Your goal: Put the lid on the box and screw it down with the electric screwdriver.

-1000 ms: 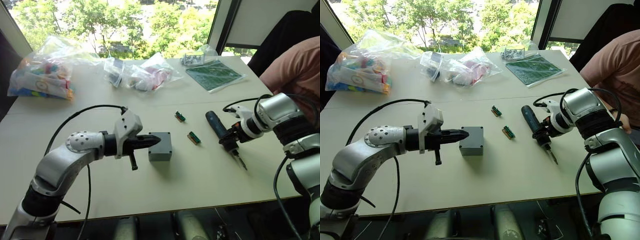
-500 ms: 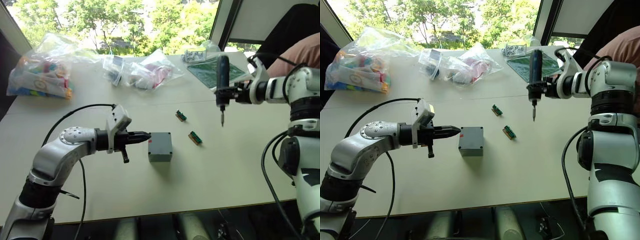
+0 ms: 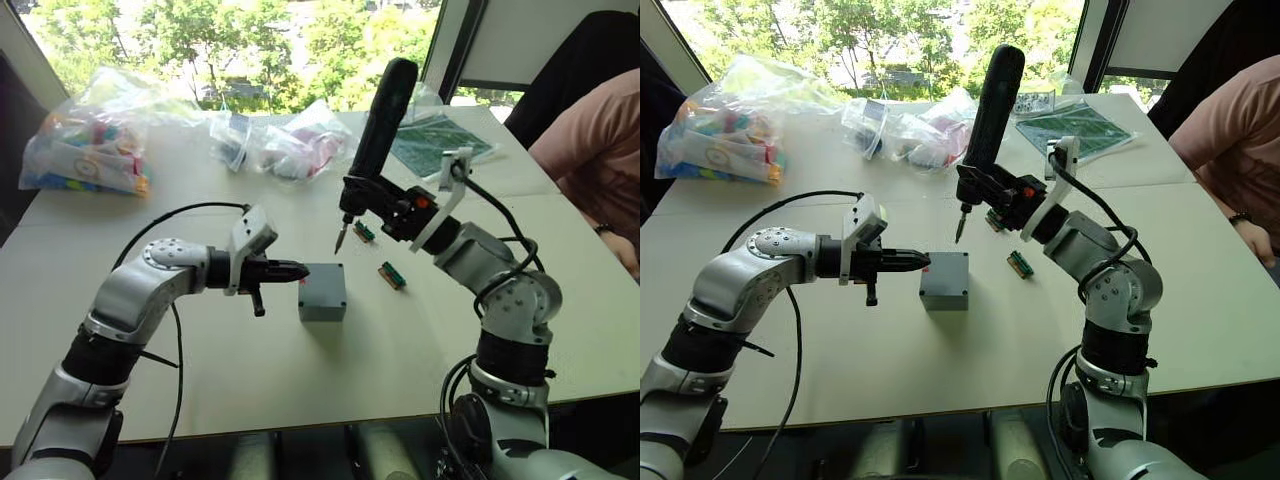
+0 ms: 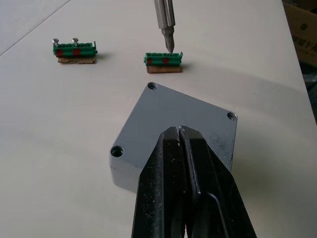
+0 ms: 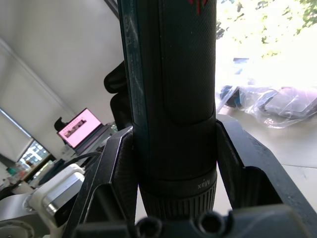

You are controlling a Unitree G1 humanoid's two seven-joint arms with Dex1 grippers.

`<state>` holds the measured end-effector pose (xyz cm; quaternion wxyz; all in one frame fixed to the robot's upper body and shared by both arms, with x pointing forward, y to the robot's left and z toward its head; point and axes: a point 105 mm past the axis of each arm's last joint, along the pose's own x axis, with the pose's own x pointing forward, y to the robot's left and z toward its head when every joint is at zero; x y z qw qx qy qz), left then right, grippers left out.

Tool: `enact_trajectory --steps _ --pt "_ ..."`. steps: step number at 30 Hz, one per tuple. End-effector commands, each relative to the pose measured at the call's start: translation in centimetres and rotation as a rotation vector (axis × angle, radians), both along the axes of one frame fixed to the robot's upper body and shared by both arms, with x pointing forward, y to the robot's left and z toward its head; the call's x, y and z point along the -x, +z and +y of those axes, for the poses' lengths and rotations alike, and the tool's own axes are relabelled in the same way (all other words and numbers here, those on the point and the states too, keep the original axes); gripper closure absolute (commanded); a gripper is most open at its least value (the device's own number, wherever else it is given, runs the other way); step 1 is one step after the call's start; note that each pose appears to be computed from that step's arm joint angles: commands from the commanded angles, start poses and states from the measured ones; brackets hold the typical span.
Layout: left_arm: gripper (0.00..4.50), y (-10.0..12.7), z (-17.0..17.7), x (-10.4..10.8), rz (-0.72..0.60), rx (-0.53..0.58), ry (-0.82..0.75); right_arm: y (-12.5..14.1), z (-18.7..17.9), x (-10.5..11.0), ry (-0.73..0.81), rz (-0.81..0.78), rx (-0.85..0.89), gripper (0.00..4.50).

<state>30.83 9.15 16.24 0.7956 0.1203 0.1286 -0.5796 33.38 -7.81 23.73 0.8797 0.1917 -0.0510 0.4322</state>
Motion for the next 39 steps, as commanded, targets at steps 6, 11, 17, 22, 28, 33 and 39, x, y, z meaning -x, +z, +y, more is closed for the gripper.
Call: enact_trajectory --steps 6,11,17,22,28,33,39 --pt "4.50 -2.3 -1.0 -0.3 -0.049 -0.096 -0.056 -0.1 0.3 0.1 -0.013 -0.140 0.117 2.72" --pt "4.50 -2.5 -1.3 0.1 -0.040 -0.079 -0.061 -0.8 0.1 -0.2 -0.047 -0.149 0.149 2.72" --pt "4.50 -2.5 -1.5 0.2 -0.034 -0.076 -0.063 -1.4 0.2 -0.5 -0.053 -0.150 0.169 2.72" --pt "4.50 -2.7 -1.3 0.3 -0.029 -0.081 -0.061 -1.6 0.4 -0.5 -0.056 -0.148 0.162 2.72" --pt "4.50 -2.7 -1.2 0.4 -0.029 -0.085 -0.060 -1.8 0.6 -0.9 -0.079 -0.142 0.140 2.72" --pt "4.50 -2.7 -1.2 0.3 -0.028 -0.087 -0.059 -1.9 0.6 -1.2 -0.089 -0.152 0.157 2.72" --pt "4.50 -2.8 -1.2 0.3 -0.028 -0.090 -0.059 -3.2 0.5 -0.9 -0.070 -0.161 0.230 2.72"
